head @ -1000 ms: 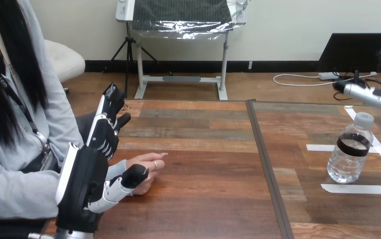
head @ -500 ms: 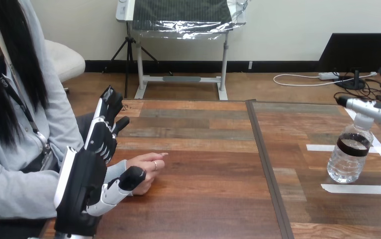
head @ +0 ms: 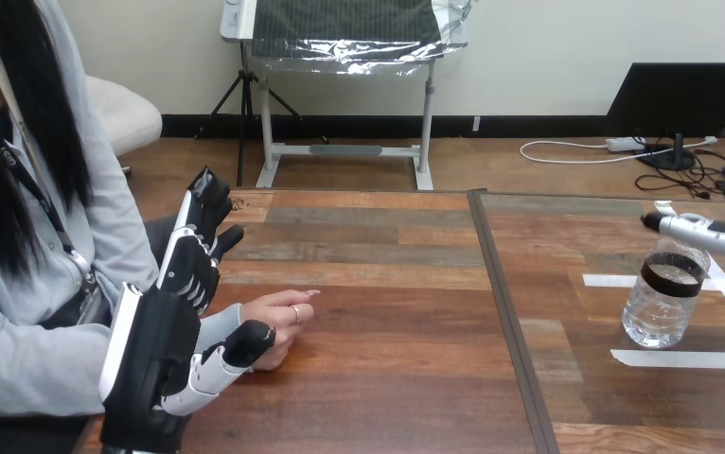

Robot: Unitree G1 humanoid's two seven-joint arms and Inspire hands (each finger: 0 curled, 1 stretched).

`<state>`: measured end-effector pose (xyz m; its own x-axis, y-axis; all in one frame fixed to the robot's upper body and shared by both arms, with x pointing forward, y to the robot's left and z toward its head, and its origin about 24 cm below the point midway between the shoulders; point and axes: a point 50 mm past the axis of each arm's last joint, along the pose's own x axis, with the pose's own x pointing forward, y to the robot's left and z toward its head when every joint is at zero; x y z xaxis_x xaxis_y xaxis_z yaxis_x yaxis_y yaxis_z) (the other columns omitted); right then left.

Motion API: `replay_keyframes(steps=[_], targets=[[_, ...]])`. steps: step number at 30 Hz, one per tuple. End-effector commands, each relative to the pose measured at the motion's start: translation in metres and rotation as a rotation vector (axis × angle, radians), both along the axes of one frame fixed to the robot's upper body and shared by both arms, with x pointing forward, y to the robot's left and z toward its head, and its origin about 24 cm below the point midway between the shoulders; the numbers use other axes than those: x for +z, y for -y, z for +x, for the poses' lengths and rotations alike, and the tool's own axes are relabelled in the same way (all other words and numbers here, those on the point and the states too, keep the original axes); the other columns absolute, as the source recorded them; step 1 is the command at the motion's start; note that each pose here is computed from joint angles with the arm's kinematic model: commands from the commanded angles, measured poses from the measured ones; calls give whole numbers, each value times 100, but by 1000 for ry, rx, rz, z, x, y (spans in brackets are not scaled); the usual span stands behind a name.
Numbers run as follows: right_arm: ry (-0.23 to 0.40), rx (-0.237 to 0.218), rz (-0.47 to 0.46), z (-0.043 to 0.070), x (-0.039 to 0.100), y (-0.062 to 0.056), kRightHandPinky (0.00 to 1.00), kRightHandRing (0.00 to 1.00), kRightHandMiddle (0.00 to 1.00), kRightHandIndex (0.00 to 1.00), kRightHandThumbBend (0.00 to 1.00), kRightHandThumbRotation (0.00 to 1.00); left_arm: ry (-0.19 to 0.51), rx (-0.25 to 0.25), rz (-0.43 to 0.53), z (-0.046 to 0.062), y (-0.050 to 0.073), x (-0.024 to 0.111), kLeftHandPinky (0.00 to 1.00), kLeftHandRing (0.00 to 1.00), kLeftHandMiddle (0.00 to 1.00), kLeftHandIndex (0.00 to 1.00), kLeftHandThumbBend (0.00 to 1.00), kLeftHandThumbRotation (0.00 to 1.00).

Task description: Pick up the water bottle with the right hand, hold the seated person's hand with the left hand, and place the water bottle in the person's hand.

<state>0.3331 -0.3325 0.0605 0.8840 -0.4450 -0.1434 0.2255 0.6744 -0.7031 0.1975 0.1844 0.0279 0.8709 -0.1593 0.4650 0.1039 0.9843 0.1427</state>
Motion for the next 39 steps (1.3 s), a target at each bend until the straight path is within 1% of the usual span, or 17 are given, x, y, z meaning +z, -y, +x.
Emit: replay_keyframes(steps=[1, 9, 15, 24, 32, 39], targets=[[20, 21, 35, 8, 2, -11, 70, 84, 88, 91, 79, 33, 91, 6, -19, 6, 0, 18, 91, 97, 100, 99, 100, 72], [-35, 11, 57, 4, -9, -13, 74, 85, 89, 92, 80, 35, 91, 0, -14, 4, -1, 19, 91, 98, 100, 99, 100, 71], [-63, 10, 58, 1, -16, -14, 75, 86, 89, 92, 78, 33, 93, -1, -16, 3, -1, 20, 91, 98, 100, 100, 100, 72], [-103, 15, 67, -3, -24, -17, 78, 87, 89, 92, 79, 35, 89, -4, -25, 0, -2, 21, 92, 98, 100, 99, 100, 70], [-121, 11, 91, -6, -31, -19, 79, 86, 89, 92, 76, 31, 86, -1, -28, -2, -3, 22, 92, 98, 100, 99, 100, 69], [-137, 10, 108, -9, -38, -21, 78, 86, 89, 92, 74, 26, 100, -5, -31, -2, -4, 23, 92, 97, 100, 98, 100, 69]])
